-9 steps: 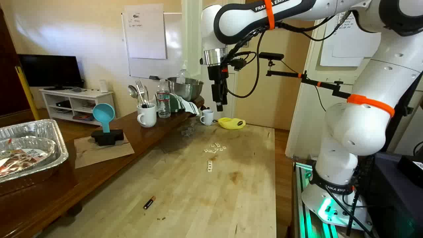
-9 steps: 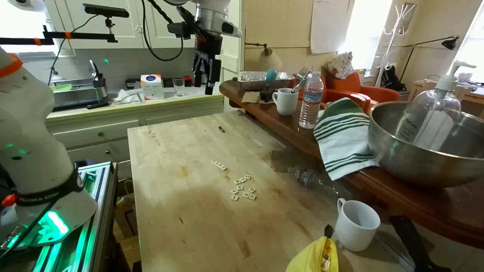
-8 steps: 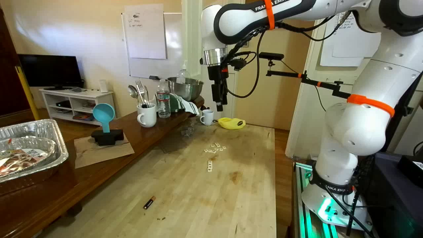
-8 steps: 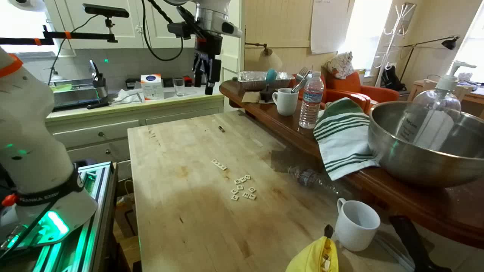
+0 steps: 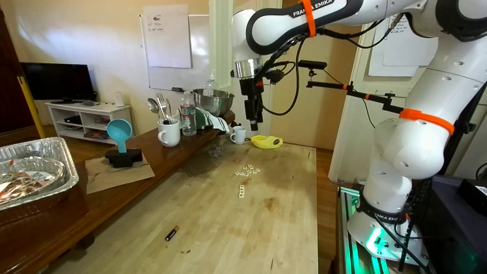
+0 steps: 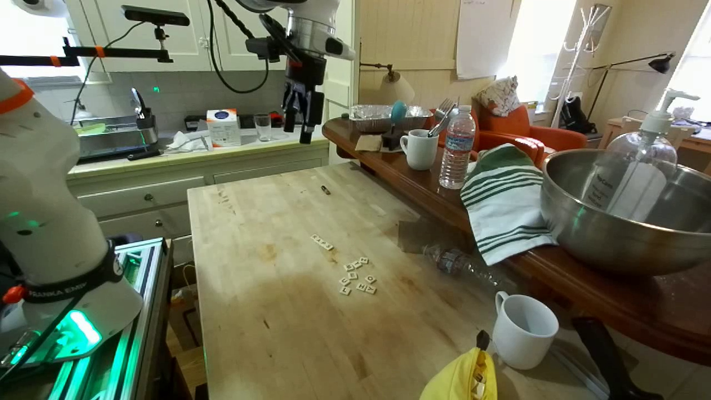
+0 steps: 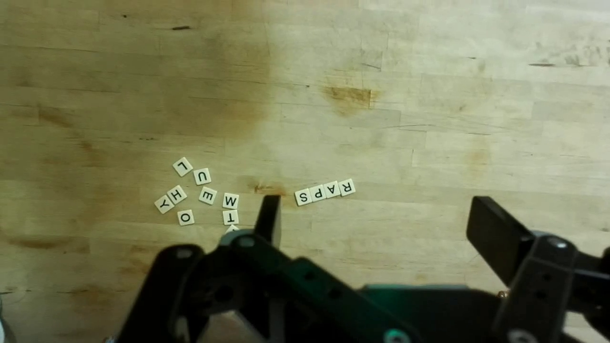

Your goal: Push the last word tile in the sequence to the right

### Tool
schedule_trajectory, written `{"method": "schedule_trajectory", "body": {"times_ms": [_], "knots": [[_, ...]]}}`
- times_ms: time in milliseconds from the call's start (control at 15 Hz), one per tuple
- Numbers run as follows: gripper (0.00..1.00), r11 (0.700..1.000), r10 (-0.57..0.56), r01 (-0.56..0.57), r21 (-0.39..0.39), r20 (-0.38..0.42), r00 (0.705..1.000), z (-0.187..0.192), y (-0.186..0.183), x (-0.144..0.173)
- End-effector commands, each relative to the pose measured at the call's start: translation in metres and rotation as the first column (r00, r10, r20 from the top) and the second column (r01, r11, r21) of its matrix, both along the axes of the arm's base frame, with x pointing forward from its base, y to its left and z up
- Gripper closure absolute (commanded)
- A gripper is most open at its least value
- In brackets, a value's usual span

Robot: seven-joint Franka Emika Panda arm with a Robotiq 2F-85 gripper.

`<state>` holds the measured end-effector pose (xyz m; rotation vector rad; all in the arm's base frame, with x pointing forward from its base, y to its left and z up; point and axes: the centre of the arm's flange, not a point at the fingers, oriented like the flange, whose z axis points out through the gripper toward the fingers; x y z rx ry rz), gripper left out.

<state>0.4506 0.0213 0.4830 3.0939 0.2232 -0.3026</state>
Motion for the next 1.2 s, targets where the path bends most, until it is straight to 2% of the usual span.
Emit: {"method": "schedule_trajectory", "body": {"times_ms": [0, 267, 467, 733, 800, 867, 933, 1133], "knots": [[0.0, 0.999, 0.031, -0.031, -0.012, 0.019, 0.999, -0.041, -0.002, -0.009], [0.0, 0.984, 0.165, -0.169, 0.05, 0.085, 0.983, -0.083, -0.007, -0.014], [0.0, 0.979, 0.18, -0.194, 0.058, 0.188, 0.966, -0.111, -0.014, -0.012], [0.0, 0.971, 0.221, -0.234, 0.041, 0.205, 0.953, -0.142, -0.026, -0.016], [0.0, 0.973, 0.217, -0.226, 0.038, 0.173, 0.961, -0.147, -0.027, -0.015], [0.0, 0.986, 0.164, -0.167, 0.01, 0.132, 0.977, -0.149, -0.027, -0.012], [0.0, 0.979, 0.194, -0.202, 0.032, 0.168, 0.966, -0.138, -0.024, -0.016], [0.0, 0.983, 0.175, -0.18, 0.027, 0.145, 0.974, -0.148, -0.028, -0.015]]}}
